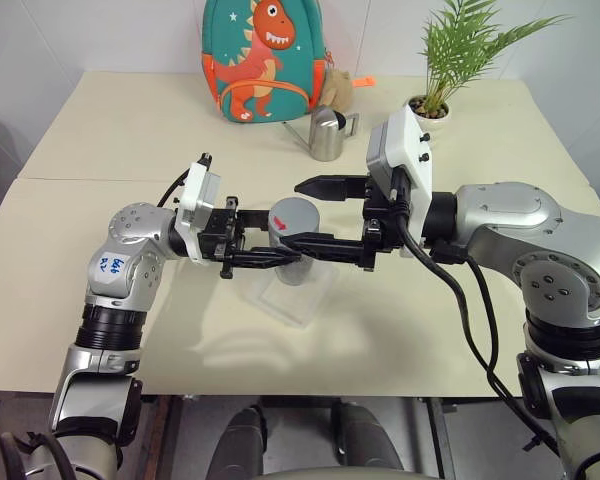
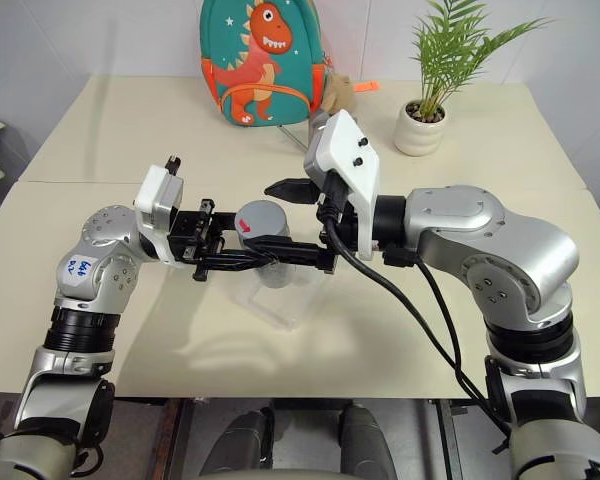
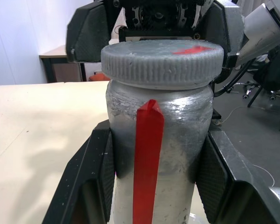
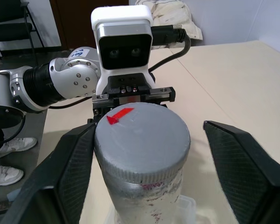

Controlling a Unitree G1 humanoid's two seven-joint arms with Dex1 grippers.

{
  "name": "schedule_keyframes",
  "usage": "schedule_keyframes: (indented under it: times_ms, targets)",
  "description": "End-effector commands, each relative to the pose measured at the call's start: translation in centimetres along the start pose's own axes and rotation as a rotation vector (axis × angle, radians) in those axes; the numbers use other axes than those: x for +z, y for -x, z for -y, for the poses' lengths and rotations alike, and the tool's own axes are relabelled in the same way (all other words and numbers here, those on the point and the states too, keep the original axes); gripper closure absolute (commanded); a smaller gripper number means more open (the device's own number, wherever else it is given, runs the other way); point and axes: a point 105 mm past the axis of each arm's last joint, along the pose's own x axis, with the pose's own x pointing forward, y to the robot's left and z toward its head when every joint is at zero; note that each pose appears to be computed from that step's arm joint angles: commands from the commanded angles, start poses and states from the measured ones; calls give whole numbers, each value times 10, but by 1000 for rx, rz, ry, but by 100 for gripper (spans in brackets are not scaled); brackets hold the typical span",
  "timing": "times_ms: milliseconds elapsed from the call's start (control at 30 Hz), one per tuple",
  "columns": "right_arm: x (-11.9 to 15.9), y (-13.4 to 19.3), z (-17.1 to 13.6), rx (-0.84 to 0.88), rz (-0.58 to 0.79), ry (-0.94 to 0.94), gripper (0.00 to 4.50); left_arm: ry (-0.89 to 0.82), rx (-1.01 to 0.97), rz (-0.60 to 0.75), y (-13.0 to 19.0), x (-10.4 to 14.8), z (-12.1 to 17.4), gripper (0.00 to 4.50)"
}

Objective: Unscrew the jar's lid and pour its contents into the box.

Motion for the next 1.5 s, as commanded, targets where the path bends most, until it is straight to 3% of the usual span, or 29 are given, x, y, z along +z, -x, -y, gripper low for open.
schedule_keyframes:
  times_ms: [33, 333, 467, 767, 867, 1500]
  targets:
    - [12, 3, -3, 4, 26, 57, 59, -56, -4, -2, 0, 11, -1, 256]
    - [12, 2, -6, 23, 23, 59, 59, -59, -2, -3, 0, 12, -1, 256]
    - [12, 1, -6, 30, 22, 60, 147, -60, -1, -4, 0, 12, -2, 256]
    - [13, 1, -9, 42, 22, 67, 147, -63, 1, -4, 0, 12, -1, 256]
    - [13, 1, -10, 47, 23, 69, 189, -63, 1, -5, 0, 11, -1, 256]
    - [32, 6, 5, -11, 62, 121, 189, -19, -13, -34, 2, 1, 5, 256]
